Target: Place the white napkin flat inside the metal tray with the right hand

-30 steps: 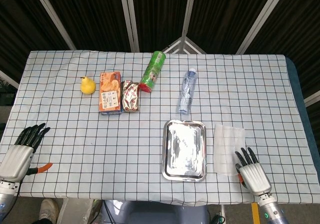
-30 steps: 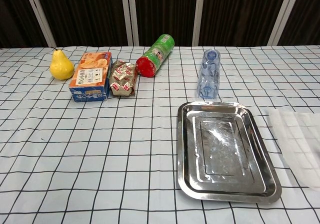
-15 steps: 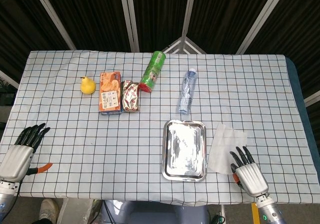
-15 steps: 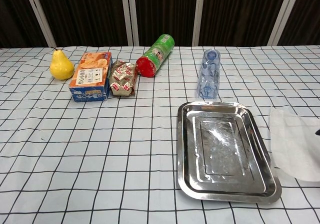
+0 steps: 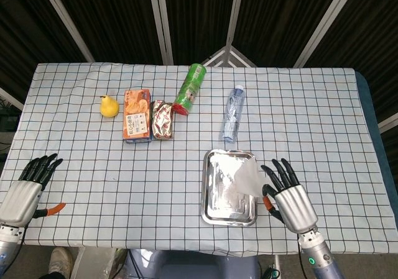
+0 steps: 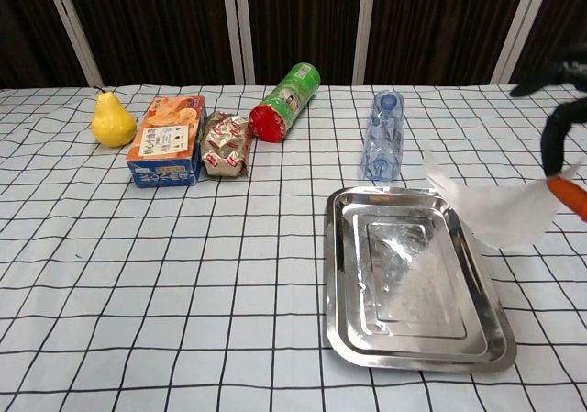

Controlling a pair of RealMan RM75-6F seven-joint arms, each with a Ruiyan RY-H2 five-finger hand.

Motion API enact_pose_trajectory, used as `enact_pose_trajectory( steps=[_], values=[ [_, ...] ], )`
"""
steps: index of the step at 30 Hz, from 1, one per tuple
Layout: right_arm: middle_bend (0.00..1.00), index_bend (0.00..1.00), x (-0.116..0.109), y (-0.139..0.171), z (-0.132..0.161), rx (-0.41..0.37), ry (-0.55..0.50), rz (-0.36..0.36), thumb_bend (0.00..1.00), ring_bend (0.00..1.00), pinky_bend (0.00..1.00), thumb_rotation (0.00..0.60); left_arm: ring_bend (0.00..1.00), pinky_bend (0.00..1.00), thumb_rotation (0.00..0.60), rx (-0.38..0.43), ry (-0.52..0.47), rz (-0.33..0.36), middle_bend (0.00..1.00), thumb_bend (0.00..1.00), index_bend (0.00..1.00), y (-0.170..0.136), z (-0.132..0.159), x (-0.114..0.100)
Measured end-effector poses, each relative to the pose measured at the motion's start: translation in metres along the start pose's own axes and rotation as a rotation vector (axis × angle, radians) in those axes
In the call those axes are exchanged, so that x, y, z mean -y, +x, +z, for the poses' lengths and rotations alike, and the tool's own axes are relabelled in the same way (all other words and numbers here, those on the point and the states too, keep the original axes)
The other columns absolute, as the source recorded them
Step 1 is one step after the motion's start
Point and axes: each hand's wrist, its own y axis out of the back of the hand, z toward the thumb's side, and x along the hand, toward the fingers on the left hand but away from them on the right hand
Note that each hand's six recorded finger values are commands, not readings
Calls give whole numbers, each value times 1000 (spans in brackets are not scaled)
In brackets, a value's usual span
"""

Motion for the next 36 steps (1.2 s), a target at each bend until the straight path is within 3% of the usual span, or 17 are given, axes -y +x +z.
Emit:
enact_pose_trajectory(
  steps=[6, 17, 25, 36],
  values=[
    [200, 625, -9, -22, 29, -21, -48, -12, 537, 0, 0, 600, 0, 0, 600, 2, 0, -4, 0, 0, 0, 1, 0, 1],
    [200, 625, 50, 0, 49, -64, -28, 137, 537, 0, 0, 600, 0, 0, 600, 4, -2, -5, 0, 0, 0, 0, 0, 0],
    [200, 625, 77, 15, 34, -57, 22, 213, 537, 0, 0, 600, 0, 0, 600, 5, -3, -7, 0, 0, 0, 0, 0, 1],
    [199, 625, 98, 35, 5, -39, 72, 302, 537, 0, 0, 600, 0, 0, 600, 5, 1, -4, 0, 0, 0, 0, 0, 1]
  ],
)
